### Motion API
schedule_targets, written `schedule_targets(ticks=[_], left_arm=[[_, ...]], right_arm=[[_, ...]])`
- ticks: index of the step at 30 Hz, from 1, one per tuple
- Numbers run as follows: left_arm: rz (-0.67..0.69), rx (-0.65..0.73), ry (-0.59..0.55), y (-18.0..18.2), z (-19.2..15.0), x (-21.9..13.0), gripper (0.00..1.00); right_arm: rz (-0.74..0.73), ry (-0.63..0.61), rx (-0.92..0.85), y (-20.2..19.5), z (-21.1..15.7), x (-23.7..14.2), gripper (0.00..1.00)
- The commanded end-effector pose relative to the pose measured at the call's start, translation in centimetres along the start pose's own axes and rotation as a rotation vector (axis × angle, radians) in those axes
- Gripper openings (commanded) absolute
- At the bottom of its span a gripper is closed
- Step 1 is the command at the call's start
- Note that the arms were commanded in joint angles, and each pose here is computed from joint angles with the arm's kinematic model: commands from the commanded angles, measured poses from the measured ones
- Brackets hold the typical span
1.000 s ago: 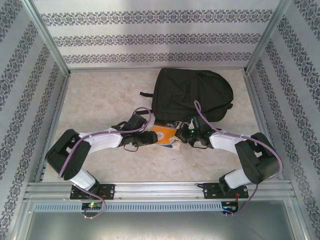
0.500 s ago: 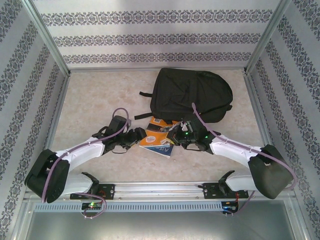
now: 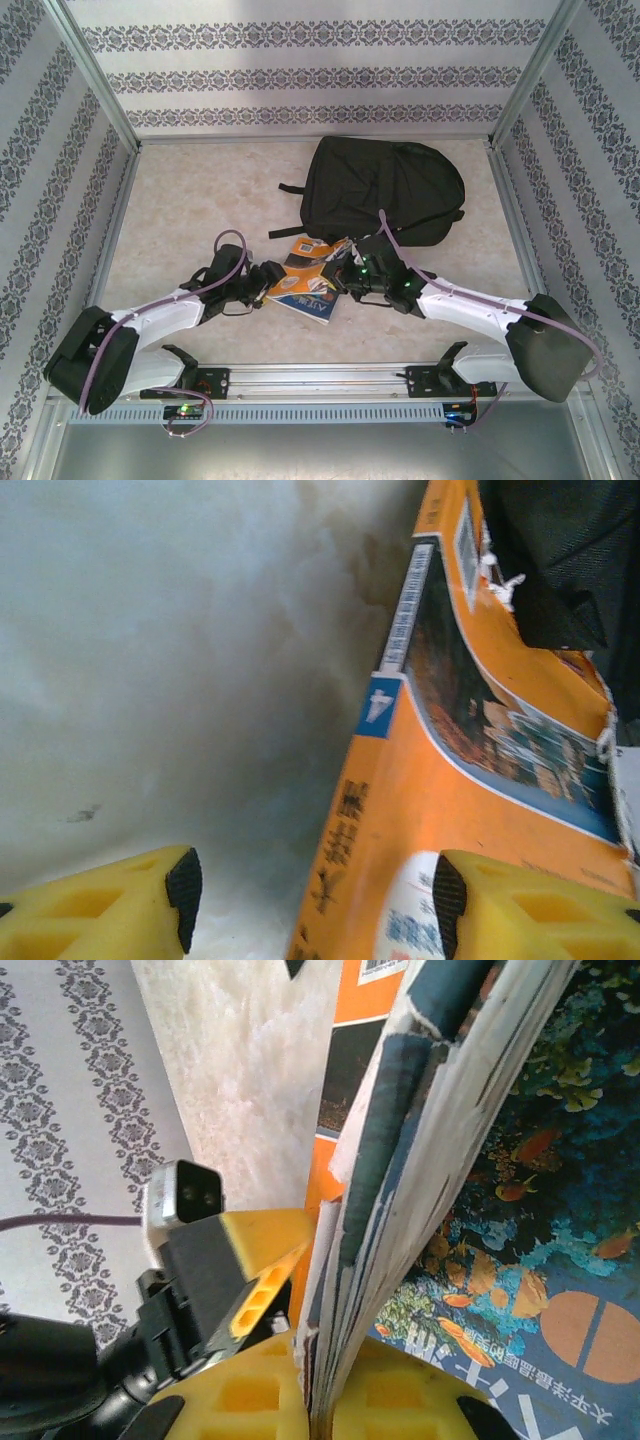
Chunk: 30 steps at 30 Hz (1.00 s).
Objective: Pack the student bag
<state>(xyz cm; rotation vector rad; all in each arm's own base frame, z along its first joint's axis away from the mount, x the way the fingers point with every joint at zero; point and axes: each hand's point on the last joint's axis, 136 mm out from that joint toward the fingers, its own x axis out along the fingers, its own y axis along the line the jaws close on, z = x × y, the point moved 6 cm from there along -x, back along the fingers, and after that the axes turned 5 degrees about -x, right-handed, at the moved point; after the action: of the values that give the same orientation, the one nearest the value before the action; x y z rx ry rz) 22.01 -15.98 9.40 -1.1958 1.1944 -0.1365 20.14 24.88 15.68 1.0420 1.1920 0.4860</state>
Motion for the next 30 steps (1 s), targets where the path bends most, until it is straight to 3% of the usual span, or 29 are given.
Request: schedule_targets(ticks=[1,4,6,9,11,14,18,23,25,30], left_arm=[[-0.120,-0.059,0.004,-1.5,0.3,0.3,0.58],[-0.147,-0.057,0.002,-2.1,0.3,0.1,0.43],[-0.152,-0.043,-0.009,-2.5,0.3,-0.4,0.32],[-0.125,0.004,-0.045,-3.0,0.4,-1.5,0.14],[-0.100,0.055,-0.074,-3.4,0.3,-2.6,0.08],[-0.067,0.173,-0.119,-4.5,0.5,-4.6,0.03],[-0.091,0.340,-0.192,-6.6,0.4,-7.4,0.00],[-0.144,0.646,-0.203,-10.5,-0.5,-10.5,0.00],[-0.122,0.762,-0.199,-11.7,-0.8,-11.5,0.00],[-0.190,1.017,-0.124,-15.2,-2.8,-14.5,0.00]], right_arm=[[0.101,-0.050,-0.001,1.6,-0.2,0.2,0.00],[0.084,-0.052,0.011,0.9,-0.9,0.9,0.00],[0.063,-0.044,0.002,0.5,-1.4,1.3,0.05],[0.004,-0.049,-0.016,-0.7,-1.8,1.4,0.38],[-0.074,-0.086,-0.047,-1.9,-1.6,0.8,0.53],[-0.196,-0.205,-0.085,-3.8,-0.7,-1.2,0.66],[-0.228,-0.335,-0.152,-4.0,0.3,-4.0,0.80],[-0.239,-0.379,-0.393,-1.2,1.7,-6.4,0.85],[-0.240,-0.375,-0.406,-0.5,2.4,-7.4,0.84],[-0.075,-0.306,-0.507,3.3,3.6,-9.4,0.84]])
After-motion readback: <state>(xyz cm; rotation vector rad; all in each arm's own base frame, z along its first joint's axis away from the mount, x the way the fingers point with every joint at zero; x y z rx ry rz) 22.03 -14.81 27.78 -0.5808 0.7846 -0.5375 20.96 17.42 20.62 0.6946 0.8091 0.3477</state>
